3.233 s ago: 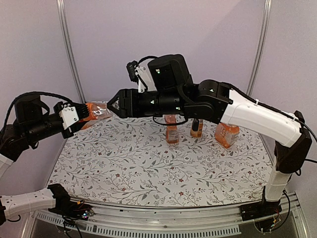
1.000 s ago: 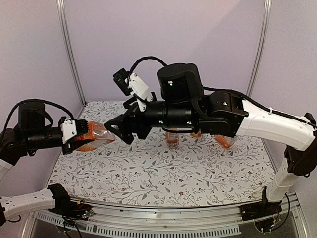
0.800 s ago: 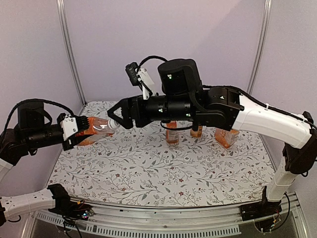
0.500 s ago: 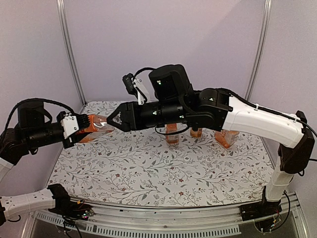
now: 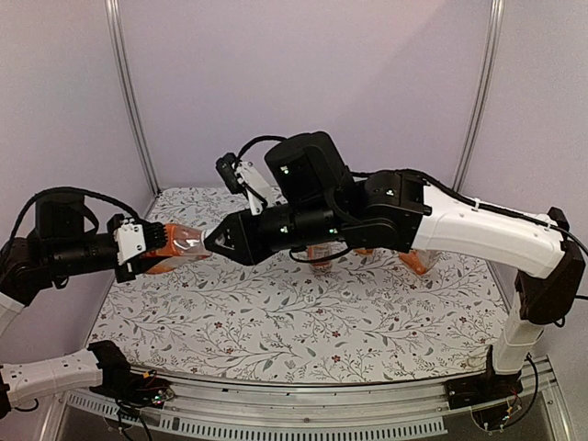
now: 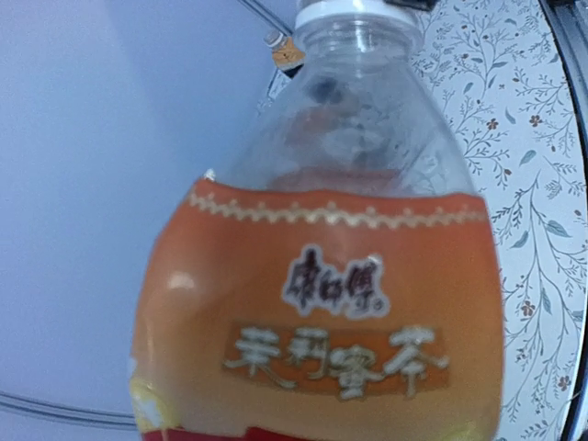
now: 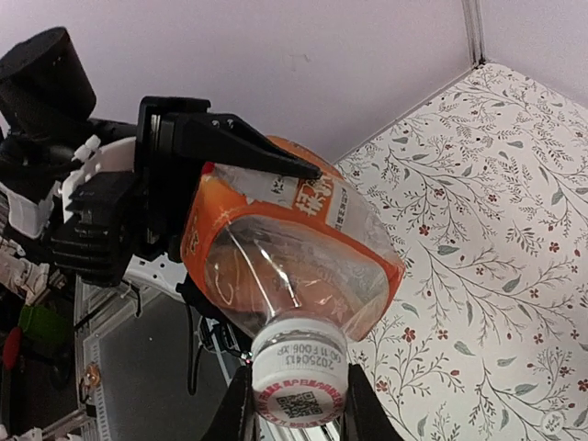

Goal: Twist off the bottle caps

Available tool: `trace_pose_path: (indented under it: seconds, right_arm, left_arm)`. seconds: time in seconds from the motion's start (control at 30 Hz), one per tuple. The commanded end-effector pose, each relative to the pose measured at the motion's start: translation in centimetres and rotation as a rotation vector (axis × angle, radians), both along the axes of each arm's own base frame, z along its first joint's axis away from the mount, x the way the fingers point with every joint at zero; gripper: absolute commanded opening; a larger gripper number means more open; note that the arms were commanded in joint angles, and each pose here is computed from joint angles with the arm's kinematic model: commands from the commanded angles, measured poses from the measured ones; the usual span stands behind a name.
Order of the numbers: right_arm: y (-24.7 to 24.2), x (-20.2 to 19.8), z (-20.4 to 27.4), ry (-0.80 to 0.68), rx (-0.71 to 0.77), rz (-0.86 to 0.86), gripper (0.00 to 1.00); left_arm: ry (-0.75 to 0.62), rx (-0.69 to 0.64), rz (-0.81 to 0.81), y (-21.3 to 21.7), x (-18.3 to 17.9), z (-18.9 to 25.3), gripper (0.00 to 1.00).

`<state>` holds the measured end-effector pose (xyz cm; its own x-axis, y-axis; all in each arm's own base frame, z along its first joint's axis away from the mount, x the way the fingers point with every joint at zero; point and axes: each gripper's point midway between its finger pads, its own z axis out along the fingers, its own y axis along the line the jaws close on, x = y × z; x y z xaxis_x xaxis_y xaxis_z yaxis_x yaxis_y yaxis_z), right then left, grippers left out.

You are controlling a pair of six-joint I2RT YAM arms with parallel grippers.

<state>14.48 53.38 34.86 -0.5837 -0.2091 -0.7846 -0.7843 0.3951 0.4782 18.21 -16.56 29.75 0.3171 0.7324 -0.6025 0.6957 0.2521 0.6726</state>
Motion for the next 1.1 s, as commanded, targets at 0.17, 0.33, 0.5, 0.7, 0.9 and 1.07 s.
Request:
trace_pose_path:
  seconds: [0.17,0.33,0.5,0.7,0.9,1.07]
  right_arm:
    - [-1.2,-9.1,-3.3,-1.129,-0.429,0.409,0.00]
    - [-1.4,-9.3,-4.6,-1.534,-0.647,0.483,0.00]
    - [-1.3,-9.0,-5.0,-1.813,-0.800,0.499,0.00]
    - [-0.5,-9.9,-4.3,-1.807,-0.716,0.502,0.00]
    - [-2.3,-8.6,-3.9,-1.694,-0.634,0.400,0.00]
    - [-6.9,-6.2,-2.2,-1.546,-0.540,0.227,0.00]
  left_arm:
    - [0.488,0.068,-0.461,-1.0,-12.0,-4.6,0.26]
    - [0.524,0.112,-0.462,-0.4,-12.5,-5.4,0.26]
    - [0.509,0.127,-0.446,-0.2,-12.2,-5.4,0.25]
    - [0.511,0.101,-0.450,-0.6,-12.1,-5.0,0.25]
    - [0.482,0.104,-0.347,-0.3,-10.4,-5.8,0.25]
    - [0.420,0.092,-0.252,-0.1,-8.3,-6.3,0.24]
